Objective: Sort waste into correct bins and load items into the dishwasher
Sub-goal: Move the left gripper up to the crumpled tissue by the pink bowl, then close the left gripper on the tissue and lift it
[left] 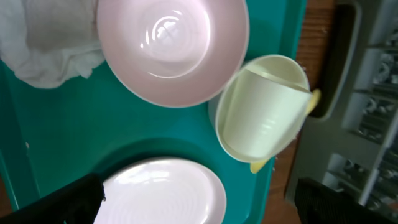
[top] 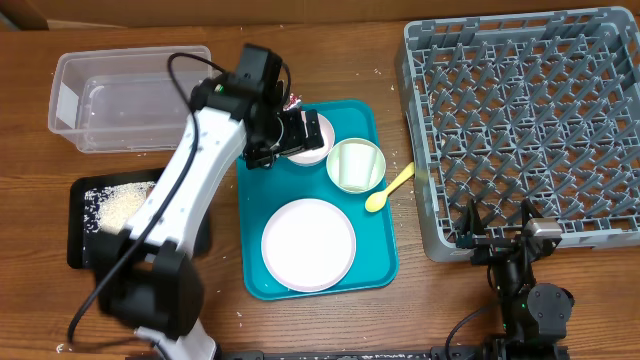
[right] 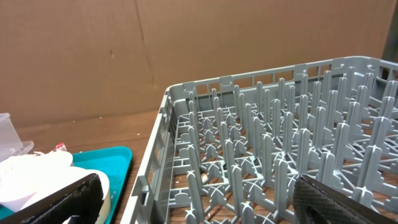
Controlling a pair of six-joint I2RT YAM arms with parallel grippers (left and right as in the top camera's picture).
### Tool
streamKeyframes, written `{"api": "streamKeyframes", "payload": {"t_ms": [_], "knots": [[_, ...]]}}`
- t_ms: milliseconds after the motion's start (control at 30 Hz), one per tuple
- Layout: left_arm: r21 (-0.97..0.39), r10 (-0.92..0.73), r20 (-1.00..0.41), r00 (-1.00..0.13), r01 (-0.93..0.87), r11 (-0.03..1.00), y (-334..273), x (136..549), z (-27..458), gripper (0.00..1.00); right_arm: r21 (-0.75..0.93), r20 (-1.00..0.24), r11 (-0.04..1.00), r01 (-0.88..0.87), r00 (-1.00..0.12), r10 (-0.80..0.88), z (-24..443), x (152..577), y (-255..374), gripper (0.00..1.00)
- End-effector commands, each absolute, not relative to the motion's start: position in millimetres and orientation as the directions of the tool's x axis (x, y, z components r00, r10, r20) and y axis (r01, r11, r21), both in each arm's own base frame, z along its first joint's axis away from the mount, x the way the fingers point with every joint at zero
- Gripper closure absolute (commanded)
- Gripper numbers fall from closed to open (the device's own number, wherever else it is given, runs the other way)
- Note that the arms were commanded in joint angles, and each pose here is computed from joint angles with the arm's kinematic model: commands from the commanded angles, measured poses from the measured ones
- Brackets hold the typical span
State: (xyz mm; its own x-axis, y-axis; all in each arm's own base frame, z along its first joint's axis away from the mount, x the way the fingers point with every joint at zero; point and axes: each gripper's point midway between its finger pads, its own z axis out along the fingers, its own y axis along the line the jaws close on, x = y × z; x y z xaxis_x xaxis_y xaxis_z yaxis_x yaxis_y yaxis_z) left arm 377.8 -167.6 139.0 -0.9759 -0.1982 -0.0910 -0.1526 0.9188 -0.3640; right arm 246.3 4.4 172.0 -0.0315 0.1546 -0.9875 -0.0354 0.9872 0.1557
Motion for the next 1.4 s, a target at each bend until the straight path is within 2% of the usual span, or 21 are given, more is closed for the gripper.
{"api": "streamKeyframes", "payload": {"t_ms": [0,100,300,433,533,600,700,733,833,967,1367], "knots": [[-0.299,-0.247,-0.094,-0.964,-0.210,0.931,-161,398,123,0.00,0.152,-0.988,0.988,-0.038,-0.026,0.151,171,246,5,0.00],[-0.246,-0.366,-0.082,-0.927,-0.337,0.909,-152,407,104,0.00,0.152,-0.988,0.988,-0.038,-0.026,0.151,171,246,5,0.00],[-0.219,-0.394,-0.081,-0.915,-0.369,0.903,-150,415,85,0.00,0.152,-0.988,0.988,-0.038,-0.026,0.151,171,246,5,0.00],[-0.193,-0.355,-0.170,-0.919,-0.323,0.927,-143,429,89,0.02,0.152,-0.988,0.988,-0.038,-0.026,0.151,171,246,5,0.00],[-0.109,-0.302,-0.263,-0.916,-0.283,0.953,-127,441,97,0.03,0.152,-0.988,0.988,-0.038,-0.026,0.151,171,246,5,0.00],[0.010,-0.262,-0.348,-0.900,-0.284,0.959,-104,451,106,0.09,0.152,-0.988,0.988,-0.038,-0.026,0.151,171,246,5,0.00],[0.095,-0.255,-0.410,-0.876,-0.319,0.943,-84,458,111,0.32,0.152,-0.988,0.988,-0.038,-0.026,0.151,171,246,5,0.00],[0.093,-0.259,-0.416,-0.872,-0.324,0.942,-82,460,111,0.35,0.152,-0.988,0.988,-0.038,-0.026,0.151,171,246,5,0.00],[0.085,-0.254,-0.427,-0.868,-0.318,0.944,-82,465,109,0.34,0.152,-0.988,0.988,-0.038,-0.026,0.151,171,246,5,0.00],[0.090,-0.237,-0.424,-0.874,-0.301,0.949,-84,469,102,0.26,0.152,-0.988,0.988,-0.038,-0.026,0.151,171,246,5,0.00],[0.110,-0.207,-0.358,-0.911,-0.261,0.959,-89,470,63,0.27,0.152,-0.988,0.988,-0.038,-0.026,0.151,171,246,5,0.00]]}}
